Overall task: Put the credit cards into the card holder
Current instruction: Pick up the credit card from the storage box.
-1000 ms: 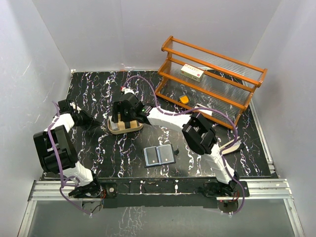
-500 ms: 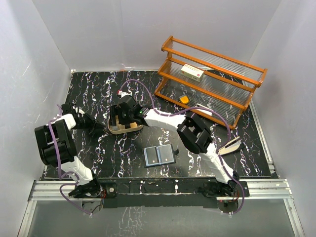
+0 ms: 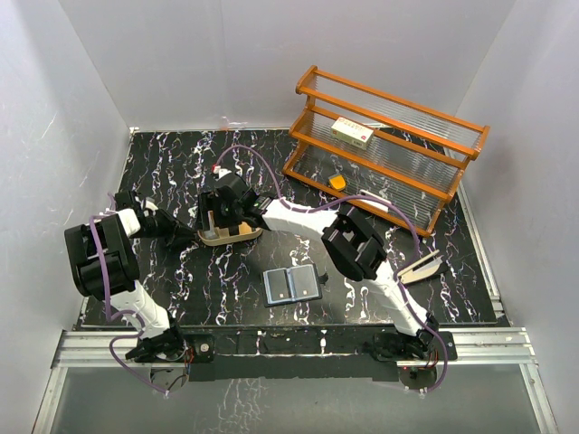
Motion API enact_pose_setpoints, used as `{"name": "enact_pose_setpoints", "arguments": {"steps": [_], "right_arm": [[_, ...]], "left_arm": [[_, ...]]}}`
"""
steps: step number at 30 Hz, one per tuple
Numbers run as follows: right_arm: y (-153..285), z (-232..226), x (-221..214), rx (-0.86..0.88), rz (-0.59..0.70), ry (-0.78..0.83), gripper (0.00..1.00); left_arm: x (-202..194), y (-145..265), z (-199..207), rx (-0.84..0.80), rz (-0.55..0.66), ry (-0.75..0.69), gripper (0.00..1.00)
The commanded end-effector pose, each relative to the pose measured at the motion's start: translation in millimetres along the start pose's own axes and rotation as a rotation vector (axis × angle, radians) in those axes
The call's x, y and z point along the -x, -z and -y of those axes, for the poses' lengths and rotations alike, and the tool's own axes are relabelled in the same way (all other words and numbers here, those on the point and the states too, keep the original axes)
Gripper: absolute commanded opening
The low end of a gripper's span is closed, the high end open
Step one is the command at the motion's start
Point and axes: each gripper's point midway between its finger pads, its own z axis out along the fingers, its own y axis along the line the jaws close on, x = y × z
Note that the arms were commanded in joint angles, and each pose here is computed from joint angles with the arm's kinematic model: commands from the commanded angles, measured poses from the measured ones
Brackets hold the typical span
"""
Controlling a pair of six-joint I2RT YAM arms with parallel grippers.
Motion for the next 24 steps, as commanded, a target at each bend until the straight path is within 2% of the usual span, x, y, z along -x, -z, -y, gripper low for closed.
{"name": "enact_pose_setpoints", "arguments": {"steps": [1,13,24], "right_arm": [[5,-27,22,0.076,0.052,-0.008,0.72],[12,-45,31,0.137,0.063,-0.047,0.69],[18,-50,30,0.158,0.056,-0.067,0.6]], "left_arm": [[-5,5,13,-0.074,-0.022,-0.002,0.18],[-11,1,17,-0.124,-0.056,0.011,0.18],[-21,-7,22,-0.144,-0.113,-0.001,0.2]]}}
